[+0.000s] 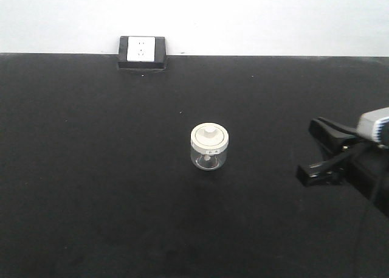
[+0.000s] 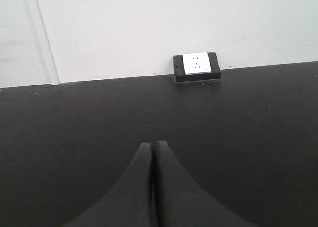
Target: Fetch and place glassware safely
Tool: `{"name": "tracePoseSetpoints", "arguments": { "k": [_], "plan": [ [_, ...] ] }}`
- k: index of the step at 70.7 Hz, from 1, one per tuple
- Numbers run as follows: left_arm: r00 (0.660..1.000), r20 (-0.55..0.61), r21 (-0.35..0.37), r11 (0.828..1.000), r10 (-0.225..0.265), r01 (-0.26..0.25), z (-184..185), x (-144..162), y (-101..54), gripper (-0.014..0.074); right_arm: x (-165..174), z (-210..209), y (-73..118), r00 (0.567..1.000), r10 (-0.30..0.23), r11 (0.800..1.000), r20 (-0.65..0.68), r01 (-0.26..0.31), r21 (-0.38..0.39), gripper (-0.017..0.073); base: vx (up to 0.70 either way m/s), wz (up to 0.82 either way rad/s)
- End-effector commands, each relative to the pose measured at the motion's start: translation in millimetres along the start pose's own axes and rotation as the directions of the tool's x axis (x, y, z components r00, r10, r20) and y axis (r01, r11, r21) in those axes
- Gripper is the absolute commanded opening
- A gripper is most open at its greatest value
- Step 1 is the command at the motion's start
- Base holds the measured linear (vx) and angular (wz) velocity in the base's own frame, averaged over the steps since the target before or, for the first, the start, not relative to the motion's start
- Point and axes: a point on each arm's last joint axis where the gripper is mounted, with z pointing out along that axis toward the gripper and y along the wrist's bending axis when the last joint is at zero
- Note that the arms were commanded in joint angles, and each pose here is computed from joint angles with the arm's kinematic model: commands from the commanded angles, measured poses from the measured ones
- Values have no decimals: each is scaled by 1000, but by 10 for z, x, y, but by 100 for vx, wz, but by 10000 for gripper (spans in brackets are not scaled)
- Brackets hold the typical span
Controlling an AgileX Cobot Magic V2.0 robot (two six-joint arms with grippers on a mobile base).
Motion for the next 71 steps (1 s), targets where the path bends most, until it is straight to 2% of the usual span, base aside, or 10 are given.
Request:
{"name": "tracePoseSetpoints", "arguments": {
  "k": [1, 14, 58, 71],
  "plan": [
    [996, 87, 11, 1000, -14, 13, -15, -140, -5, -7, -222, -175, -25, 995, 2, 1000, 99, -4, 21, -3, 0, 0],
    [996, 87, 11, 1000, -14, 13, -15, -140, -5, -7, -281, -465, -25, 996, -43, 999, 79, 41, 26, -3, 0, 0],
    [996, 87, 11, 1000, -14, 13, -15, -140, -5, -7, -334, -1172, 19, 989, -48, 999, 141, 51, -15, -2, 0, 0],
    [996, 87, 11, 1000, -14, 13, -15, -140, -5, -7, -269, -1347, 32, 991, -62, 997, 115, 65, -29, -2, 0, 0]
  ]
}}
